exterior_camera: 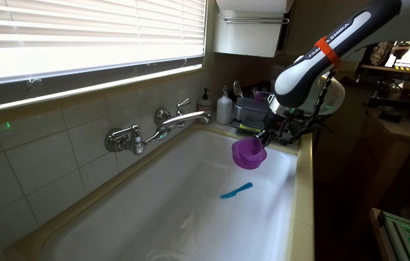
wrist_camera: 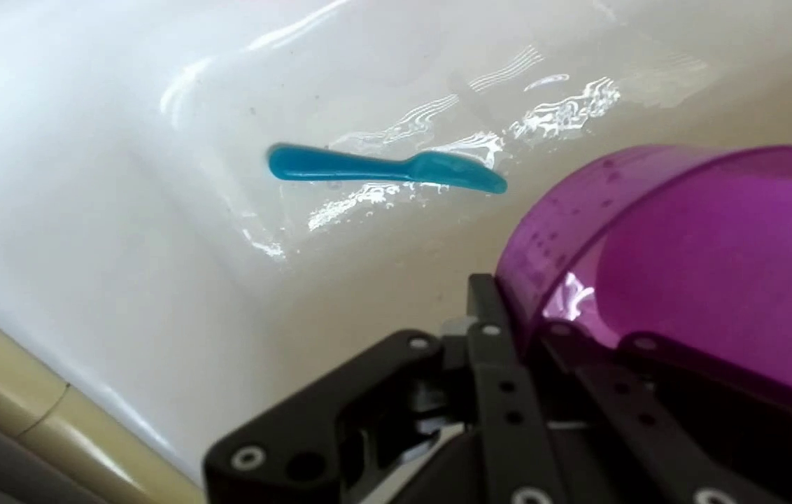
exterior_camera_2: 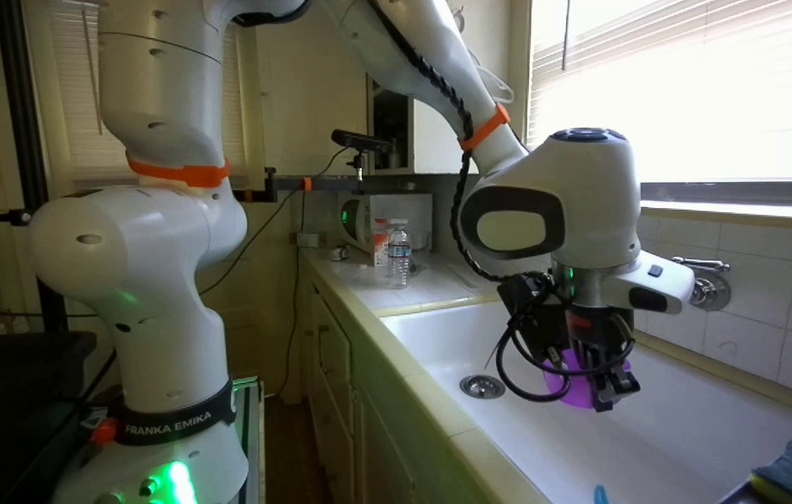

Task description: Put the purple cup in the purple bowl then place the bowl on the dishrack.

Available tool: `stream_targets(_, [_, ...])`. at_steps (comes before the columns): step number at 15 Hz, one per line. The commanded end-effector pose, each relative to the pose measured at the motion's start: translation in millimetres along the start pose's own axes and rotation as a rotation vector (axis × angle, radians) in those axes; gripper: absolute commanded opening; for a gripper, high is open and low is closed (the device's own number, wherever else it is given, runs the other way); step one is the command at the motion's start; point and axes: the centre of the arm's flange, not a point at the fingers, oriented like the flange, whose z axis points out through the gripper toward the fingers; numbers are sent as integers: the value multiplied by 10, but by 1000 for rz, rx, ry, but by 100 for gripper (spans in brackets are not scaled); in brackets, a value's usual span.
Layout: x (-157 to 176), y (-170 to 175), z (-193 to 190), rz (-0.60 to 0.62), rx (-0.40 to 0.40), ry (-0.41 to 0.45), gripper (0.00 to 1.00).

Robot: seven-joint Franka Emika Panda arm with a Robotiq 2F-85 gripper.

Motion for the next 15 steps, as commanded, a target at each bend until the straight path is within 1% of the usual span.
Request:
stream_targets(1, [-182, -5, -303, 58, -39, 34, 1])
stream_targets(9, [-309, 211, -601, 177, -80, 73, 1])
stream_targets(11, [-327, 252, -622, 201, -88, 84, 1])
stream_targets(12, [-203, 301, -530, 174, -70, 61, 4])
stream_targets(15, [-230, 316, -559, 191, -73, 67, 4])
